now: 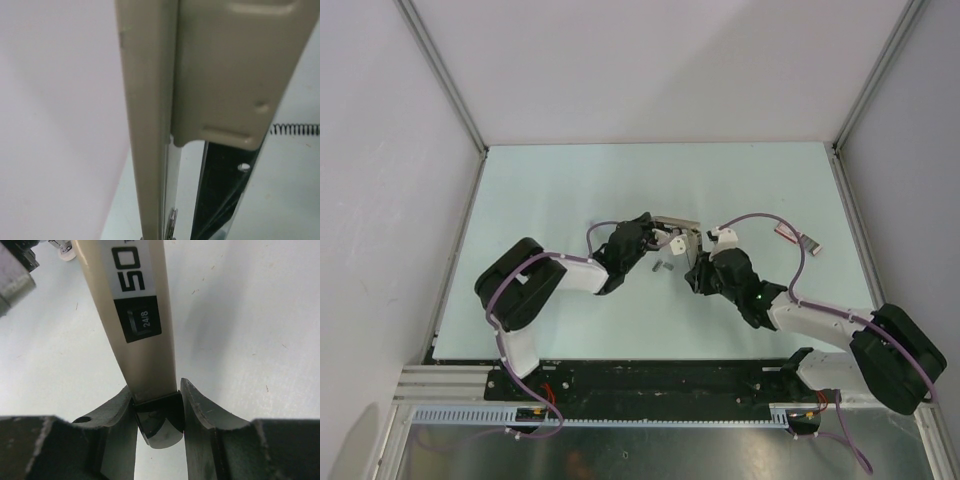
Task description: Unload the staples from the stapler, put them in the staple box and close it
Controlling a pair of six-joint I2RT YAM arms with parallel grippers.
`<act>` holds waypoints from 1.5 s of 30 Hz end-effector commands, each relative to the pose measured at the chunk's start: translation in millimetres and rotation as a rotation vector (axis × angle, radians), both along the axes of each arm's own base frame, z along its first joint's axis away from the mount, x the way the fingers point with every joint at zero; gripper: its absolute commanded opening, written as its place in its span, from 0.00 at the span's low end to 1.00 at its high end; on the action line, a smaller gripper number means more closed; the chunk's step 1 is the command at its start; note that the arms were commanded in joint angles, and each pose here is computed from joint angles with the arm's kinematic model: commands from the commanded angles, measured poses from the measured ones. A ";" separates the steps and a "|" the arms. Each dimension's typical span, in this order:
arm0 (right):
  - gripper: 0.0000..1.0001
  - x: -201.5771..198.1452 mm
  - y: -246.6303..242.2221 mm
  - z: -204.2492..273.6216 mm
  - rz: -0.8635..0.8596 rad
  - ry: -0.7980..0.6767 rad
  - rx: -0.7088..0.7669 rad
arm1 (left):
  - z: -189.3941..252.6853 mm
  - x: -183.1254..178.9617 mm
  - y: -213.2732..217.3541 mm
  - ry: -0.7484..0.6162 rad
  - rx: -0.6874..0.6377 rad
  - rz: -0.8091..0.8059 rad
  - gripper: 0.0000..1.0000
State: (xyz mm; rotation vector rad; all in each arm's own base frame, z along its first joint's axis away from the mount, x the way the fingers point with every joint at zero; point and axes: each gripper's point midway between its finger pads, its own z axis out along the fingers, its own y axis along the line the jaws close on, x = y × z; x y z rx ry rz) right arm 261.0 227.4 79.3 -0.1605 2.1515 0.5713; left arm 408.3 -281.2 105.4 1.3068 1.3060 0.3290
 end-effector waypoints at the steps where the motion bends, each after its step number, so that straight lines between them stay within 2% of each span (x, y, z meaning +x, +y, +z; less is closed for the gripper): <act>1: 0.00 32.1 5.4 39.9 -0.135 -0.113 0.153 | 23.9 11.8 21.8 -0.171 0.049 0.112 0.00; 9: 0.00 40.2 7.9 54.5 -0.157 -0.127 0.227 | 28.7 -2.4 14.5 -0.135 -0.022 0.100 0.00; 12: 0.00 49.8 0.8 84.9 -0.199 -0.177 0.286 | 26.3 -20.9 1.0 0.000 -0.082 0.052 0.02; 15: 0.00 59.7 -9.3 114.0 -0.244 -0.226 0.324 | 22.1 -47.9 -18.6 0.242 -0.190 -0.021 0.12; 19: 0.00 75.6 -22.8 132.7 -0.289 -0.241 0.337 | 20.3 -94.5 -44.1 0.588 -0.321 -0.146 0.36; 21: 0.00 84.7 -31.2 134.9 -0.316 -0.231 0.322 | 23.9 -108.4 -47.5 0.697 -0.372 -0.170 0.48; 24: 0.00 96.8 -43.5 133.1 -0.357 -0.213 0.285 | 36.2 -109.8 -40.9 0.794 -0.469 -0.165 0.59; 29: 0.00 111.9 -56.3 131.8 -0.403 -0.225 0.205 | 69.3 -82.2 -11.0 0.850 -0.644 -0.104 0.62; 32: 0.00 126.1 -56.5 125.9 -0.409 -0.218 0.127 | 85.7 -67.8 10.7 0.830 -0.711 -0.063 0.62; 45: 0.00 206.6 -24.9 77.2 -0.415 -0.250 -0.236 | 95.4 -90.2 43.5 0.827 -0.735 -0.029 0.62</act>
